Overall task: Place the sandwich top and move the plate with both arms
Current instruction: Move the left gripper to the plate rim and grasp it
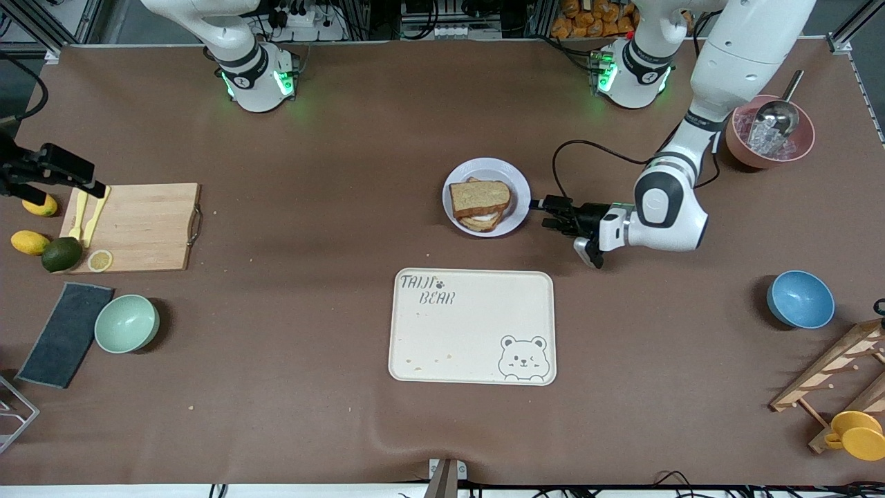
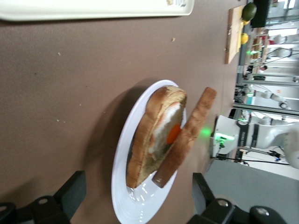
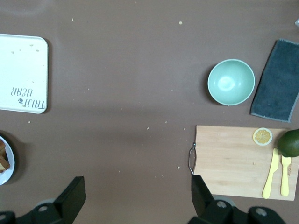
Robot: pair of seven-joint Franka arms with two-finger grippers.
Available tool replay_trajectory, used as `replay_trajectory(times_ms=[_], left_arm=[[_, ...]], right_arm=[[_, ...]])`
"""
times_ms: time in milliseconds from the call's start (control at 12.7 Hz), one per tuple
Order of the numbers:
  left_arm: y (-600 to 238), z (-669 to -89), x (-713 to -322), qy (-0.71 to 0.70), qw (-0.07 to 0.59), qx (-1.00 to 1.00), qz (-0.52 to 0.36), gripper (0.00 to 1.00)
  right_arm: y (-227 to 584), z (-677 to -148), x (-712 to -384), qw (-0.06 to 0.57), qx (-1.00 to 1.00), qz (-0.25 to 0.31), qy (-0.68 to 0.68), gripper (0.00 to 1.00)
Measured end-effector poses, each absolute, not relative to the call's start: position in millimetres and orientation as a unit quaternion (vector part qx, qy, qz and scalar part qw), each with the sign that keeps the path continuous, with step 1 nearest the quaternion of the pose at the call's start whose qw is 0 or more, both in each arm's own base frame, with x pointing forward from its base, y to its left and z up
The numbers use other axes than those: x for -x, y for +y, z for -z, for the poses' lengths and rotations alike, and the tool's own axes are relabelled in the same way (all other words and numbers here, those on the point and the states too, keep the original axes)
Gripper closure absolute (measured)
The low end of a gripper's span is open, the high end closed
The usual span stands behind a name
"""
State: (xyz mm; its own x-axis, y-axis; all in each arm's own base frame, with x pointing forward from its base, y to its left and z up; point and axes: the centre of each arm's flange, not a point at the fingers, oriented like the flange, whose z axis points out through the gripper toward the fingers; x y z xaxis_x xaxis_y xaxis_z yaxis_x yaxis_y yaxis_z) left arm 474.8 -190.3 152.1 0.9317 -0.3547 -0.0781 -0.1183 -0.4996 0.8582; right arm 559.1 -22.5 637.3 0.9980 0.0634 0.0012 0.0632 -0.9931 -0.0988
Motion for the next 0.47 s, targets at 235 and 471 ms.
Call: replay_trajectory(times_ms=[235, 471], left_arm=[[-195.0, -142.9, -466.1, -0.134, 0.476, -0.860, 0.126, 0.00], [-210.0, -139.4, -457.8, -0.131, 0.475, -0.861, 0.124, 0.00]], right_arm=[[-22.2, -632.6, -546.9, 0.049, 0.998, 0.004, -0.032, 0.00], [-21.3, -628.3, -547.7, 0.046, 0.998, 0.005, -0.032, 0.00]])
